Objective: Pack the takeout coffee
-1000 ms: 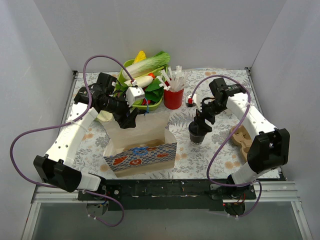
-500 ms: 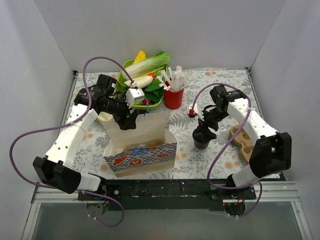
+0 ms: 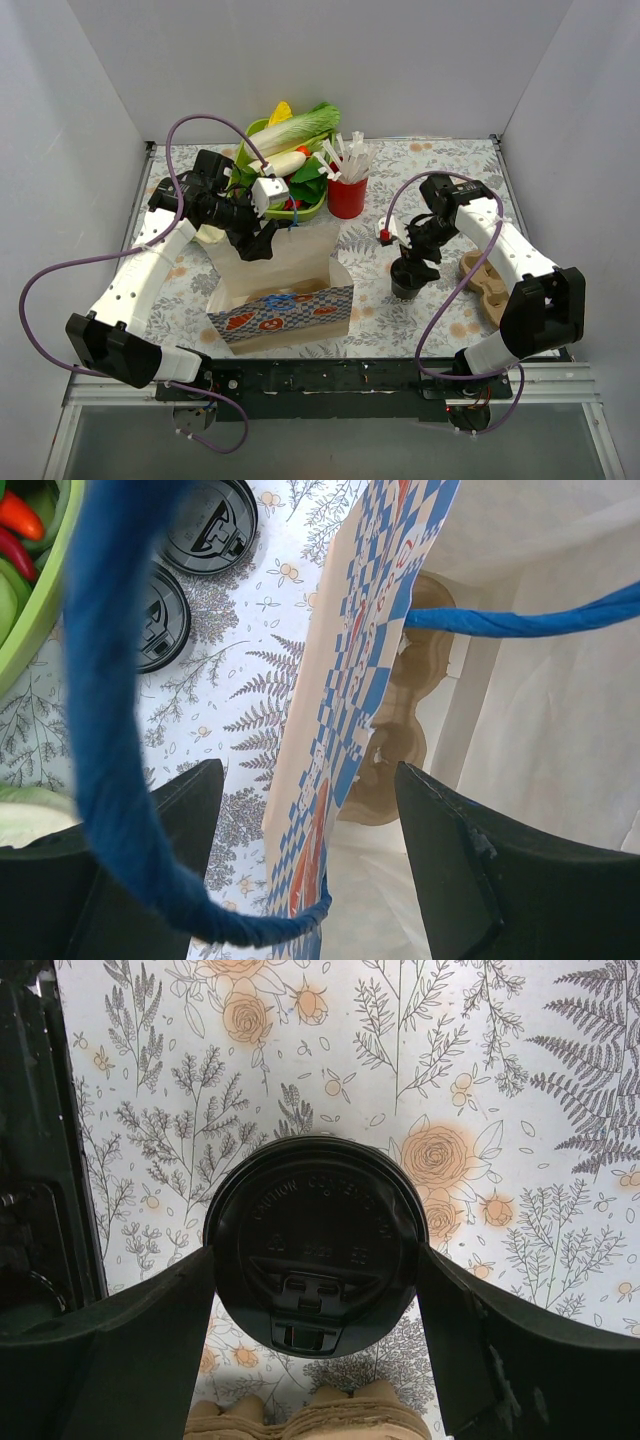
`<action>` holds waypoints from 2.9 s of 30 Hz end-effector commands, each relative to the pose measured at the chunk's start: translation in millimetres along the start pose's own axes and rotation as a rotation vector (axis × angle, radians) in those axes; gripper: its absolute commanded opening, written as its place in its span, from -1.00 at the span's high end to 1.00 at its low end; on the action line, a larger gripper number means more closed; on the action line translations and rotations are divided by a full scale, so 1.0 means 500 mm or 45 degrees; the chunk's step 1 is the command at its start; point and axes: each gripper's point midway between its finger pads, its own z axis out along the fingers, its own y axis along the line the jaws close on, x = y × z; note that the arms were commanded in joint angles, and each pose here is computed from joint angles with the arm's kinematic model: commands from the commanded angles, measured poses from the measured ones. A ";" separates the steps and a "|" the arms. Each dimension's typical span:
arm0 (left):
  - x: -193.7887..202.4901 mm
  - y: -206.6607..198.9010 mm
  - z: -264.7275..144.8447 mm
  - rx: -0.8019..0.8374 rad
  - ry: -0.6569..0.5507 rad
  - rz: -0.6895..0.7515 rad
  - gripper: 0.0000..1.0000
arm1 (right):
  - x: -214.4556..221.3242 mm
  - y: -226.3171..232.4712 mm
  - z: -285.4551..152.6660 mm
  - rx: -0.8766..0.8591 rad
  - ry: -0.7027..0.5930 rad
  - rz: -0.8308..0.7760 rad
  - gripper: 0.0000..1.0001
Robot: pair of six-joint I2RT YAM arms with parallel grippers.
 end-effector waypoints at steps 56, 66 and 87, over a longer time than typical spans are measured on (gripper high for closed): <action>-0.108 -0.022 -0.047 0.038 -0.212 -0.007 -0.42 | -0.013 0.045 -0.029 0.009 0.219 -0.067 0.67; -0.171 -0.022 -0.094 0.003 -0.308 0.019 -0.48 | -0.140 -0.043 -0.154 0.317 0.067 -0.072 0.97; -0.223 0.122 -0.230 -0.402 -0.547 -0.415 -0.57 | -0.558 0.101 -0.467 0.493 -0.935 -0.392 0.97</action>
